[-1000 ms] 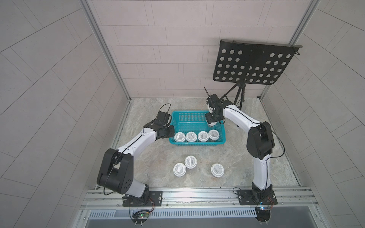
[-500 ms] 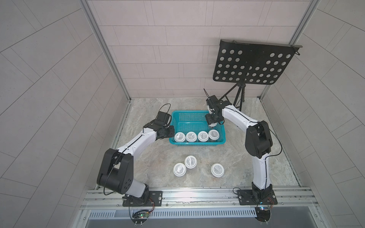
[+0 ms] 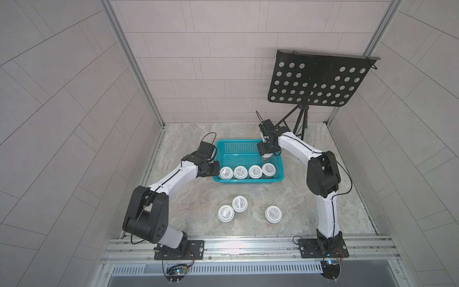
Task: Put the yogurt in the basket
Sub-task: Place the yogurt in the basket.
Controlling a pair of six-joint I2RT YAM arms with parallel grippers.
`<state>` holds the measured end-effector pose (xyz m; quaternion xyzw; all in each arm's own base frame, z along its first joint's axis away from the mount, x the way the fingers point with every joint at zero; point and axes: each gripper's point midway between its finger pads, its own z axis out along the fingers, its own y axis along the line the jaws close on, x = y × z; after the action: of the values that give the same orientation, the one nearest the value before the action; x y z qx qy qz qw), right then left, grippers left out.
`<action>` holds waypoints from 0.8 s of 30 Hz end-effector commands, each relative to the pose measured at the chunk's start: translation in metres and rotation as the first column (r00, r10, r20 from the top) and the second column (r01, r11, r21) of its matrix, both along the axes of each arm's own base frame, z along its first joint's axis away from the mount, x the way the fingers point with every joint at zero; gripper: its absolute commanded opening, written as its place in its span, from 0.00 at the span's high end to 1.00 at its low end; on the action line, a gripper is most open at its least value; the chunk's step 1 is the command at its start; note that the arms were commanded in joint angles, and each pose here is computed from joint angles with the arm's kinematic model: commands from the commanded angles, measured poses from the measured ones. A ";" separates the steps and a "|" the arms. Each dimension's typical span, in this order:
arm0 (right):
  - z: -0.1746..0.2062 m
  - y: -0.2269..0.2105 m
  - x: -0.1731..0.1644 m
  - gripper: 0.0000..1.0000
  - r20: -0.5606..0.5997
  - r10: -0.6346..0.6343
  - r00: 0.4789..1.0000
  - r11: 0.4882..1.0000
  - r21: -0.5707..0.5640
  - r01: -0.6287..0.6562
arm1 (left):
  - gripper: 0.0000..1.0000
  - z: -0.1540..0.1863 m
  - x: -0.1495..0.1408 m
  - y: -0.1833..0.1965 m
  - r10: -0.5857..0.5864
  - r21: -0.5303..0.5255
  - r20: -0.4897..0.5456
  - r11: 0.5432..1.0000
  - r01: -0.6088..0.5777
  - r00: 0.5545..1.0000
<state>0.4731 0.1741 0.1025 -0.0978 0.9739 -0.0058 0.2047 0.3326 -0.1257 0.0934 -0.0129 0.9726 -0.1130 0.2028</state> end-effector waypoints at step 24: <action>0.070 -0.001 -0.015 0.17 0.100 0.006 0.995 0.996 0.086 -0.015 | 0.46 0.032 -0.007 0.005 0.010 0.010 0.023 1.000 -0.011 1.000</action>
<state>0.4681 0.1765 0.1399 -0.0912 0.9674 0.0176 0.2355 0.3231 -0.1209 0.1033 -0.0148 0.9748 -0.1062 0.1958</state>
